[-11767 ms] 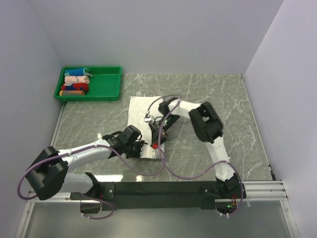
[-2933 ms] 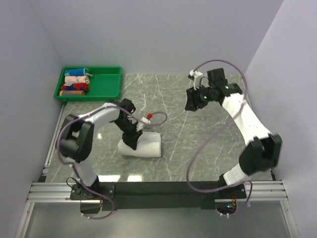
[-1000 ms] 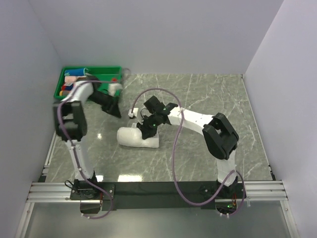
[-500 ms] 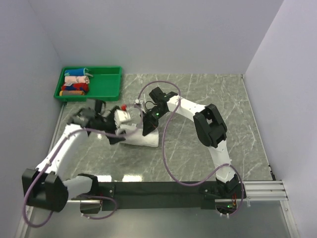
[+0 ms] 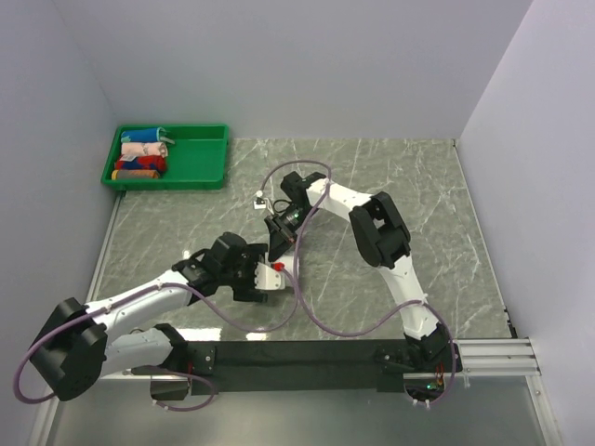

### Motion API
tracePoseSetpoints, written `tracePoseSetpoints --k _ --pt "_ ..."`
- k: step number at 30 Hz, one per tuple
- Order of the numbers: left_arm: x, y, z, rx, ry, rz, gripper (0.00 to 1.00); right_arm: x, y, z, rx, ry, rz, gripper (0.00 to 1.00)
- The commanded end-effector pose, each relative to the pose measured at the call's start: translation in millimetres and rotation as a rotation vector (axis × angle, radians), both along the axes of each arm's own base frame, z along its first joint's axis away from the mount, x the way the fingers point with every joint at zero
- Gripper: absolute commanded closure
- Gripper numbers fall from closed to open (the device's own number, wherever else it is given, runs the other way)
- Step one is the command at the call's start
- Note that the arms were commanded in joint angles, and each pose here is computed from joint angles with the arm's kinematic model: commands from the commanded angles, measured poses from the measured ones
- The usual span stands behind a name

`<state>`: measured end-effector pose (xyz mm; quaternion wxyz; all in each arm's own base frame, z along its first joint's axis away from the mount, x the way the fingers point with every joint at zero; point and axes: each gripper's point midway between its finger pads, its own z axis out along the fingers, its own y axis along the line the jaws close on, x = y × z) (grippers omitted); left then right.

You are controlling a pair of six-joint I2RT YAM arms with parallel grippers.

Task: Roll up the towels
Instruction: Roll the towel

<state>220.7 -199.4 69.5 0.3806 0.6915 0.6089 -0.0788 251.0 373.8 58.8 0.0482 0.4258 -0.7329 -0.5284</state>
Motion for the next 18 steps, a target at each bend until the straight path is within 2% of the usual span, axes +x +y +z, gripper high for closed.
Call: tracePoseSetpoints --k 1,6,16,18 --pt "9 -8 -7 0.026 -0.104 -0.02 0.01 -28 -38 -86 -0.308 0.034 0.091 1.0" --pt "8 1 -31 0.116 -0.105 -0.011 0.0 -24 -39 -106 -0.368 0.059 0.078 1.0" --pt "-11 18 -26 0.102 -0.054 0.001 0.01 -22 -37 -123 -0.43 -0.02 0.086 1.0" --pt "-12 27 -32 0.131 -0.054 0.01 0.01 -23 -36 -126 -0.438 -0.033 0.095 1.0"
